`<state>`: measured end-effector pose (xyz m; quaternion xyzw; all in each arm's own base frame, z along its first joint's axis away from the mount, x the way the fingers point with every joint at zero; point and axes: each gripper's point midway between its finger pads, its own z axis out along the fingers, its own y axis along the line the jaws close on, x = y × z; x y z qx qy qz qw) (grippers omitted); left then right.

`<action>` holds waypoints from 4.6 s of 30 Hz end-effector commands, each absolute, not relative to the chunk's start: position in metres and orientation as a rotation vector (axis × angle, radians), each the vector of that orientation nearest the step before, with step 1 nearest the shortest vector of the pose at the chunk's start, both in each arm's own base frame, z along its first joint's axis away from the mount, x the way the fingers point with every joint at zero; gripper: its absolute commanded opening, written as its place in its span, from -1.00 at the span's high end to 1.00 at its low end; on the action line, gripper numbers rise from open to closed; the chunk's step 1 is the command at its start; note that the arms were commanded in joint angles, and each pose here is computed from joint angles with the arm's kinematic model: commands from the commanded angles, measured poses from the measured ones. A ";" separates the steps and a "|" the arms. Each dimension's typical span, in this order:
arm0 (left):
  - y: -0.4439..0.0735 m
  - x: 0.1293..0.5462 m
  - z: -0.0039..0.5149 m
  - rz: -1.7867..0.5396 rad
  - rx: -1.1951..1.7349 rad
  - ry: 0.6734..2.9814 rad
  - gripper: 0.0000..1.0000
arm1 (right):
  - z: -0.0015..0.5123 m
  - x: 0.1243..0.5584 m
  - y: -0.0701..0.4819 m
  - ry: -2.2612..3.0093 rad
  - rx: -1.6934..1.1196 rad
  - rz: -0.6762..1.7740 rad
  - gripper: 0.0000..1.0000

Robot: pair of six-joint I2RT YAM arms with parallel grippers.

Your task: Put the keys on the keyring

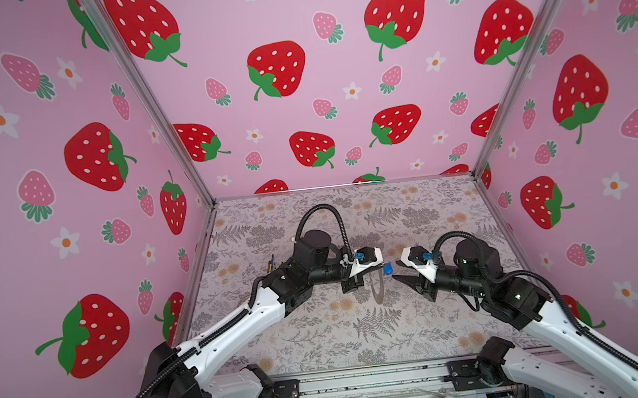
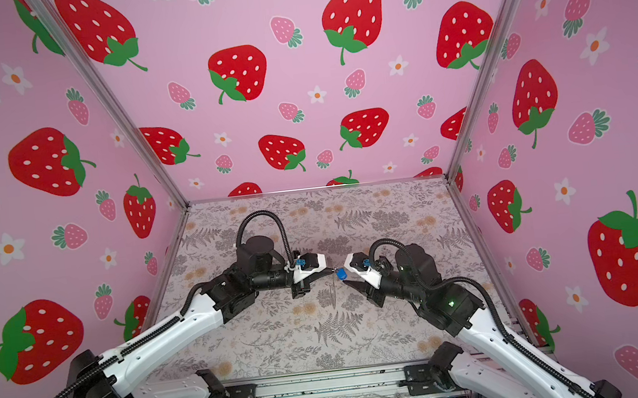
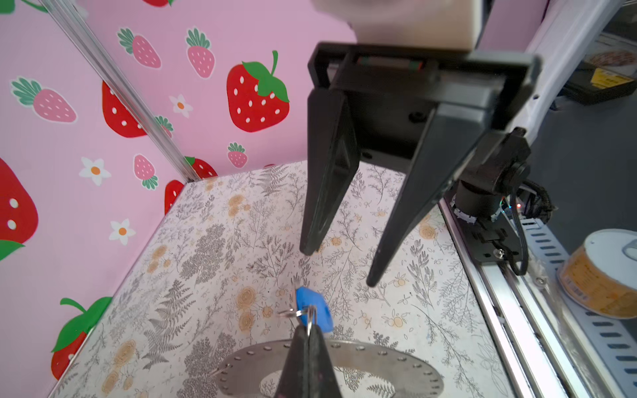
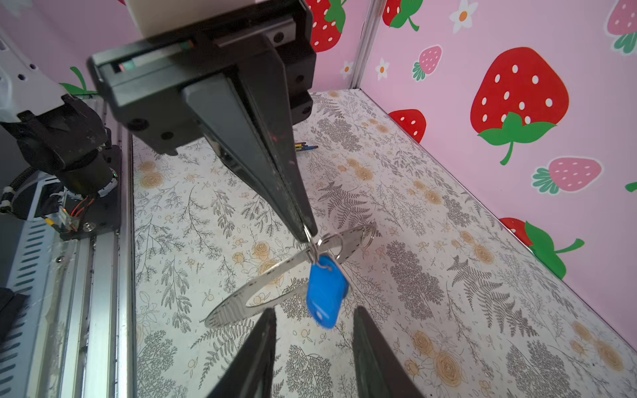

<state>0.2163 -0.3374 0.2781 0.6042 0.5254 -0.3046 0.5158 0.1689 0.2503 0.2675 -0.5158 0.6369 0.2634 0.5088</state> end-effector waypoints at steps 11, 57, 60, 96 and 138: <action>-0.338 0.197 0.308 -0.839 1.424 1.111 1.00 | 0.283 0.161 0.265 1.480 -1.262 0.750 0.16; -0.335 0.229 0.332 -0.728 1.226 1.115 1.00 | 0.249 0.176 0.259 1.606 -1.330 0.648 1.00; -0.339 0.235 0.328 -0.729 1.185 1.127 1.00 | 0.248 0.179 0.261 1.607 -1.329 0.646 1.00; -0.357 0.262 0.329 -0.623 0.928 1.139 1.00 | 0.254 0.213 0.255 1.611 -1.110 0.382 0.92; -0.358 0.203 0.331 -0.898 1.261 0.985 1.00 | 0.304 0.173 0.245 1.383 -1.276 0.408 0.65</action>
